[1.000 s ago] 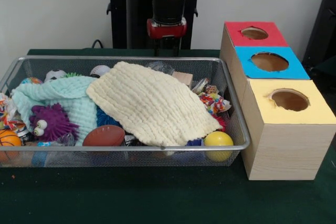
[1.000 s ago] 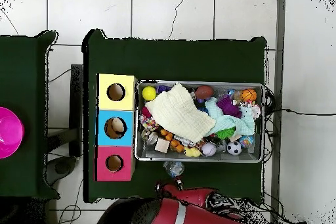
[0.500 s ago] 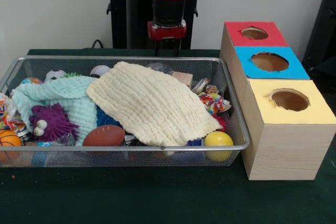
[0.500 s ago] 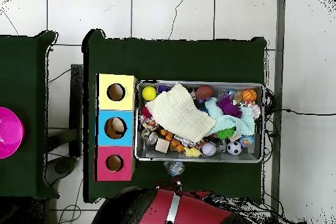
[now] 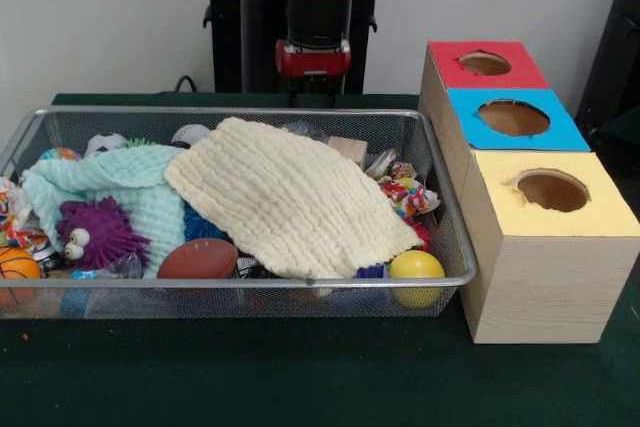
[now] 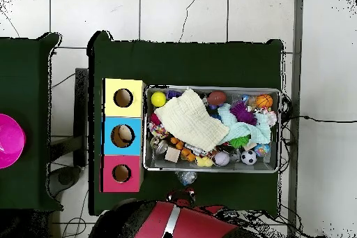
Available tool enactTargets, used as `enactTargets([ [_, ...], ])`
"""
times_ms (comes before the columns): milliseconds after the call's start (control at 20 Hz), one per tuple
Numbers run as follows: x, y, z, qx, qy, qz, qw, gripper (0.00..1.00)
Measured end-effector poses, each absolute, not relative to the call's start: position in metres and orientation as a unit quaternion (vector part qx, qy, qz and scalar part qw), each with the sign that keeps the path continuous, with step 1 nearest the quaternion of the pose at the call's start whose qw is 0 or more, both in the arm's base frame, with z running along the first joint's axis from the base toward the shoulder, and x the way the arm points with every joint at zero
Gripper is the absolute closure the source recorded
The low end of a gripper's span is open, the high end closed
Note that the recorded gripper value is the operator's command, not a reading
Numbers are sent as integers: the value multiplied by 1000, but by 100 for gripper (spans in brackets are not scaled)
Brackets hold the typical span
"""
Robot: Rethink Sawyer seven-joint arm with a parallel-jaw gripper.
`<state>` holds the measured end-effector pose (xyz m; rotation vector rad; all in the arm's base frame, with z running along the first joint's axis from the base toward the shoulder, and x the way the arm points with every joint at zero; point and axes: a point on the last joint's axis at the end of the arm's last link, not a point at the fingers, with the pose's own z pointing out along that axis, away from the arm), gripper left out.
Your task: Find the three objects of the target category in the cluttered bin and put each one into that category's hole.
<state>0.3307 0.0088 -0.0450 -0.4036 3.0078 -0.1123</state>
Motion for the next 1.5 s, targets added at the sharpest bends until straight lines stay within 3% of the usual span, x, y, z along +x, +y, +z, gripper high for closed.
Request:
enactTargets([
  [1500, 316, -5, -58, -122, 986, -54, 95, 0],
])
